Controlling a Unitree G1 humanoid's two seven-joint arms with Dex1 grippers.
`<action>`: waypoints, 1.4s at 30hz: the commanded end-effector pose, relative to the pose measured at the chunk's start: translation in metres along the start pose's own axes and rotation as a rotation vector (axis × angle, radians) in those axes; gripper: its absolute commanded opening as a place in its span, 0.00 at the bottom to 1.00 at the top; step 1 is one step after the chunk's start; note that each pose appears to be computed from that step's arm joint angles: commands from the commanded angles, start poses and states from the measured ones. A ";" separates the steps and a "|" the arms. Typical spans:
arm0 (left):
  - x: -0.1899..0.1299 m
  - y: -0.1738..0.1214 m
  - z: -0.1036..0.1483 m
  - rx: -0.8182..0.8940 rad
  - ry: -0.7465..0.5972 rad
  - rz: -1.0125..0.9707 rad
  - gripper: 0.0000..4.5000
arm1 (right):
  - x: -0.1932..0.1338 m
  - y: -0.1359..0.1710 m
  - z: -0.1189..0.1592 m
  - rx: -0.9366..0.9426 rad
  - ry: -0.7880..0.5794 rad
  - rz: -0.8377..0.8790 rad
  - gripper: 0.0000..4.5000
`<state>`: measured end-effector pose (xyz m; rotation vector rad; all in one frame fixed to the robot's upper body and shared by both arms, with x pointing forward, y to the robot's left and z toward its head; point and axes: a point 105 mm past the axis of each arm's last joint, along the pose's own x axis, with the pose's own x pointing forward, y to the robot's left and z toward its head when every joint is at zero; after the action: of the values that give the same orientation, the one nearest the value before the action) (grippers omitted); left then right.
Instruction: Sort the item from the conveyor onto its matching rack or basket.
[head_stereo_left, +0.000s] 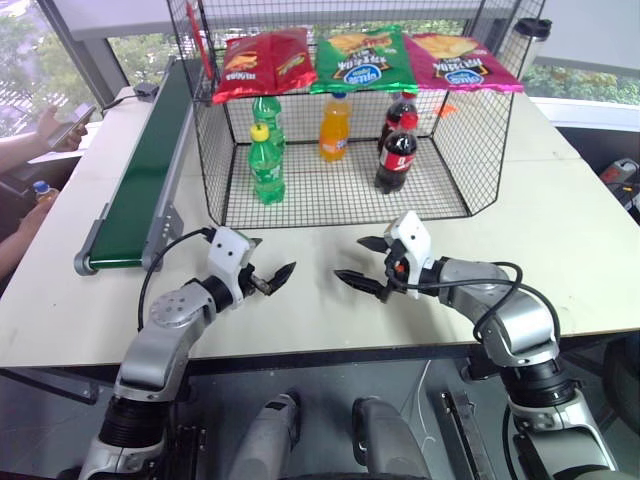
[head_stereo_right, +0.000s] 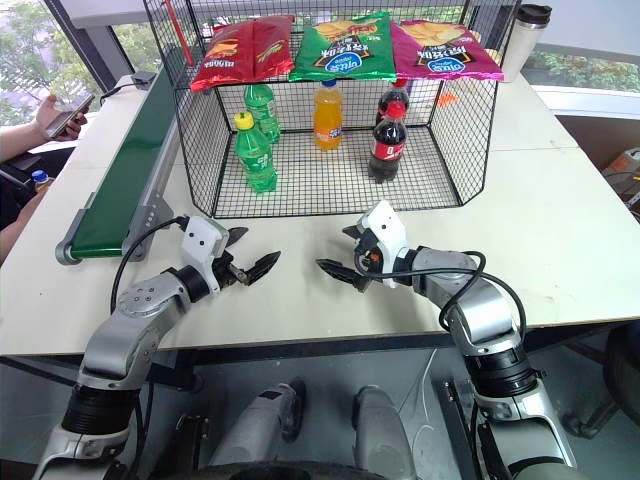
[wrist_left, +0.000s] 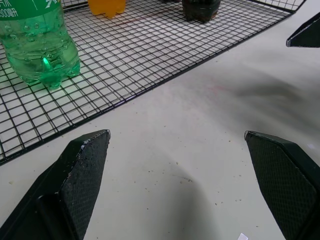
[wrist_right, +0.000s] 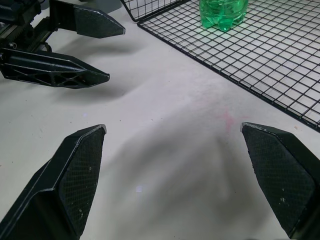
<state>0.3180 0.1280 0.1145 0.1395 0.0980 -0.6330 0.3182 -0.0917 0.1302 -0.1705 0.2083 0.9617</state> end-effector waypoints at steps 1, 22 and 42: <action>-0.002 0.000 0.012 0.028 -0.041 -0.002 1.00 | -0.003 0.006 0.012 -0.043 -0.033 0.021 0.99; -0.002 0.000 0.012 0.029 -0.039 0.002 1.00 | -0.004 0.008 0.012 -0.043 -0.028 0.041 0.99; -0.002 0.000 0.011 0.031 -0.036 -0.001 1.00 | -0.003 0.007 0.012 -0.049 -0.027 0.034 0.99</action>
<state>0.3182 0.1286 0.1143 0.1447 0.0988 -0.6297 0.3157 -0.0929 0.1315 -0.1808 0.2109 0.9802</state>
